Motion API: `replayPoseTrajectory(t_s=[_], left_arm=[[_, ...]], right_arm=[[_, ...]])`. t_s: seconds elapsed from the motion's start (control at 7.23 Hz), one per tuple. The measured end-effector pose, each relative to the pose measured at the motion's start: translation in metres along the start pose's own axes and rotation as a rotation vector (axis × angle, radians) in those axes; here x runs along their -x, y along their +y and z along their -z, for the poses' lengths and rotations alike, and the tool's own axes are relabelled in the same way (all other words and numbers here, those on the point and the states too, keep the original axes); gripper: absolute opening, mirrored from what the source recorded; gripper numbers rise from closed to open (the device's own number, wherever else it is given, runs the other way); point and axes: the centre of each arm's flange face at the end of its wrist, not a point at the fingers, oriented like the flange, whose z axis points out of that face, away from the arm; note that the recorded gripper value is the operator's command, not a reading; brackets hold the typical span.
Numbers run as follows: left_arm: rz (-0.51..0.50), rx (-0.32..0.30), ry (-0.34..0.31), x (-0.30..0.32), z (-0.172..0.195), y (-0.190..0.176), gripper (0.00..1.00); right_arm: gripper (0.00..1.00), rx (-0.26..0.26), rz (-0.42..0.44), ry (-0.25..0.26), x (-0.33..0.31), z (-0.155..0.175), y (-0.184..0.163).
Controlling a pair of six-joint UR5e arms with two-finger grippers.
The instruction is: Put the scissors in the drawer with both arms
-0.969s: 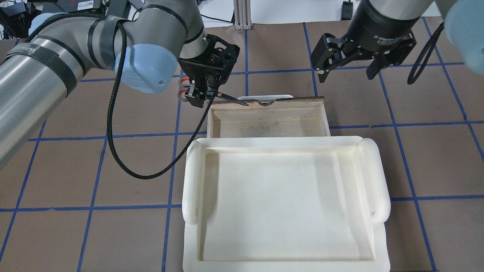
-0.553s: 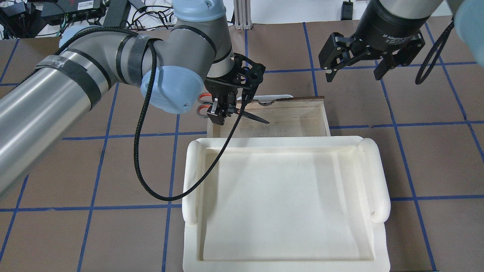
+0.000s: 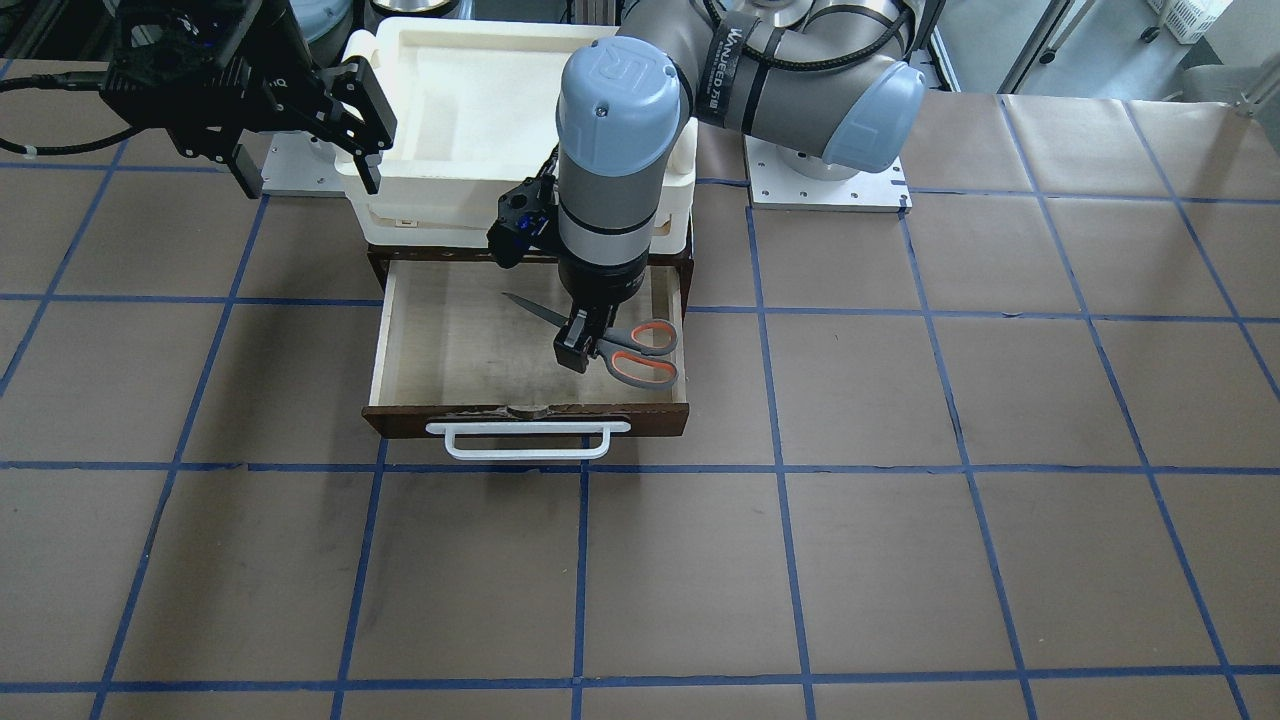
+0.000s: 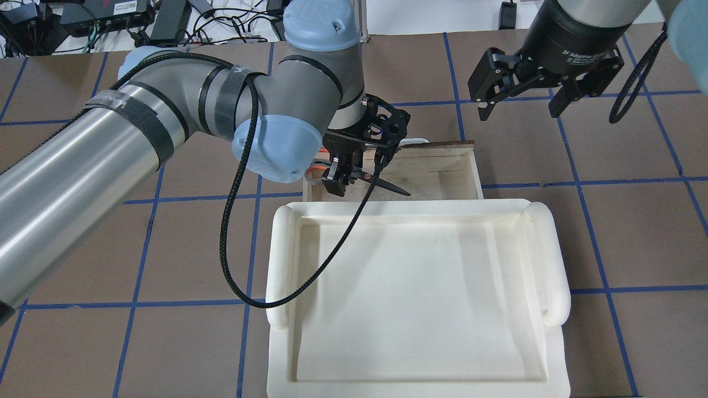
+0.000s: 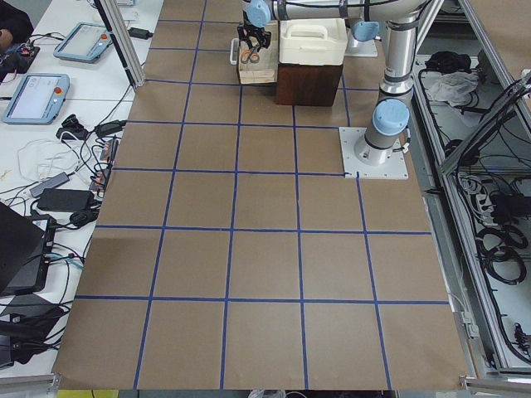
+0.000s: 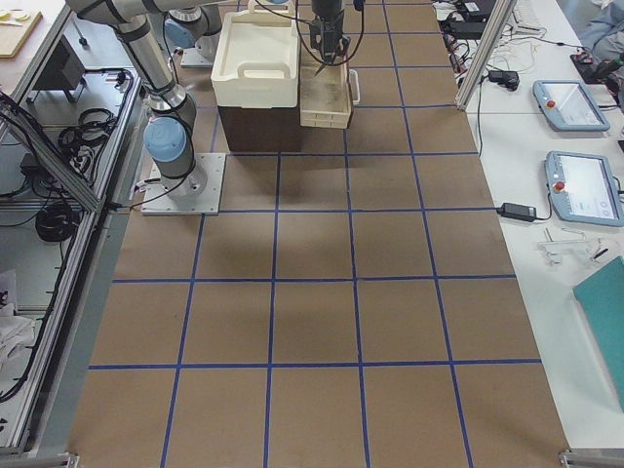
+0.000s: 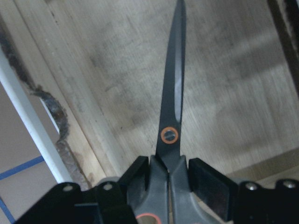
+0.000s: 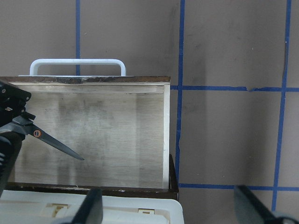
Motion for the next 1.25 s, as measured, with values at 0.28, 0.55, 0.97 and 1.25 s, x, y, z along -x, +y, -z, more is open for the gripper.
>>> replayPoseTrajectory(t_s=[0.28,0.55,0.97,1.25], left_arm=[[-0.003,-0.002,0.015,-0.002,-0.008,-0.003,0.0],[-0.01,-0.002,0.019,-0.003,-0.01,-0.011,0.0],[-0.001,-0.001,0.02,-0.005,-0.011,-0.014,0.73],[0.053,-0.001,0.016,-0.006,-0.008,-0.015,0.74]], right_arm=[[1.0,0.007,-0.002,0.0,0.0,-0.003,0.001],[1.0,0.01,-0.005,0.0,0.0,-0.005,0.001],[1.0,0.011,-0.006,0.0,0.0,-0.005,0.001],[1.0,0.01,-0.001,0.007,-0.001,-0.005,0.001]])
